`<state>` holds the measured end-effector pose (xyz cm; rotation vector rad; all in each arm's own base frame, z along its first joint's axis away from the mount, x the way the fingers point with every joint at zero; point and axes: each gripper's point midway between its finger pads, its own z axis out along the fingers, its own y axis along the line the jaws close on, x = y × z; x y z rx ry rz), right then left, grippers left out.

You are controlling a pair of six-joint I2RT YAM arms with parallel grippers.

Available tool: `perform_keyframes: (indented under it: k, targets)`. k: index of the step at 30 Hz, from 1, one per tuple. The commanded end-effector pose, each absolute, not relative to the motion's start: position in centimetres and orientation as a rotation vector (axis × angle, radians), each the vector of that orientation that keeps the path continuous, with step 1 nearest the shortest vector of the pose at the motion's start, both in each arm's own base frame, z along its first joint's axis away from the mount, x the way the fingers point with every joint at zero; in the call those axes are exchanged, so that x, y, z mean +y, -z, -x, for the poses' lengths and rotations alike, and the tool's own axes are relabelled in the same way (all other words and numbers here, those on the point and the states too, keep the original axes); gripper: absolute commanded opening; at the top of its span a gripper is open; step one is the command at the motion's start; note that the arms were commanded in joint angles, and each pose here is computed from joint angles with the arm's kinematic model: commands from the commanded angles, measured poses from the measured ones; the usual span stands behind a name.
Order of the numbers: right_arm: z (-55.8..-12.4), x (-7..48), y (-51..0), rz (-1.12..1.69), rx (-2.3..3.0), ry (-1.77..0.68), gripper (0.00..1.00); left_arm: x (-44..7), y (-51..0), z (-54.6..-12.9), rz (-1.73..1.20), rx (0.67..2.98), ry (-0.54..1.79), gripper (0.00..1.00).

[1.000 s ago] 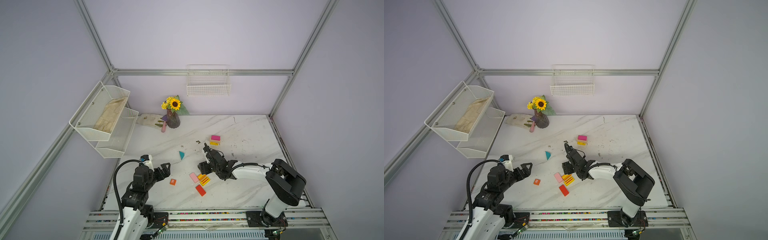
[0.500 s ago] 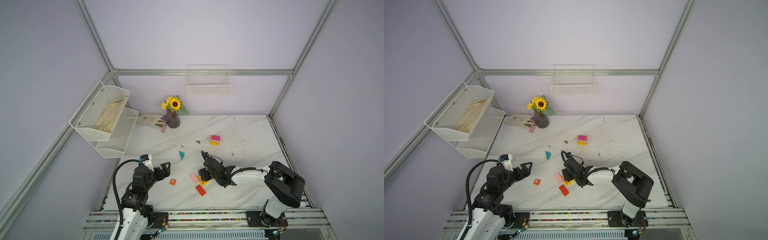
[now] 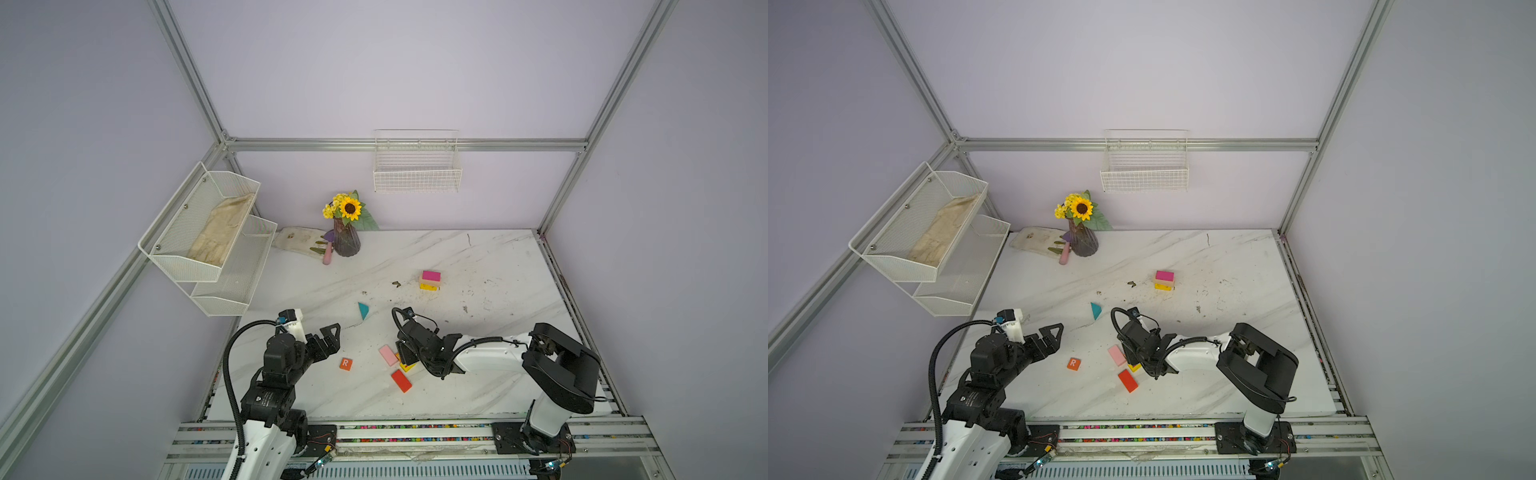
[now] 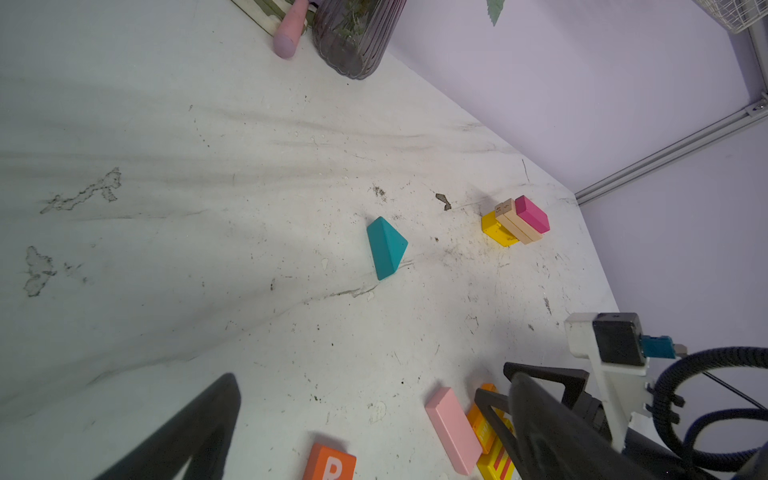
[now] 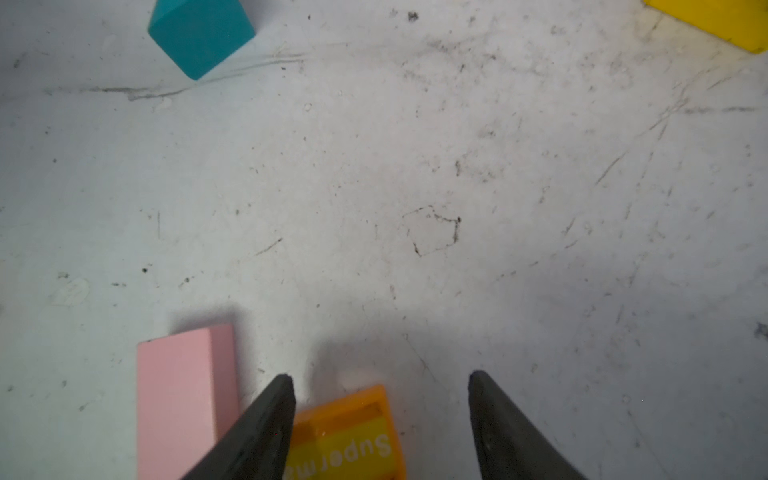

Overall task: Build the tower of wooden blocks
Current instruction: 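Move the open right gripper toward the robot over the loose blocks, then lower the right gripper and close it on the orange Supermarket block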

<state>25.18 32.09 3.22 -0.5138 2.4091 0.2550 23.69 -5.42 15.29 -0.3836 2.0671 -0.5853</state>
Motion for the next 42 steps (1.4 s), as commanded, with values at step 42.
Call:
perform_keyframes:
  k: [42]
  targets:
    - [-25.1,28.4,-5.6,0.317,2.45,-0.251,0.73,-5.5,-14.1,-23.8,0.389,2.075,0.596,1.0]
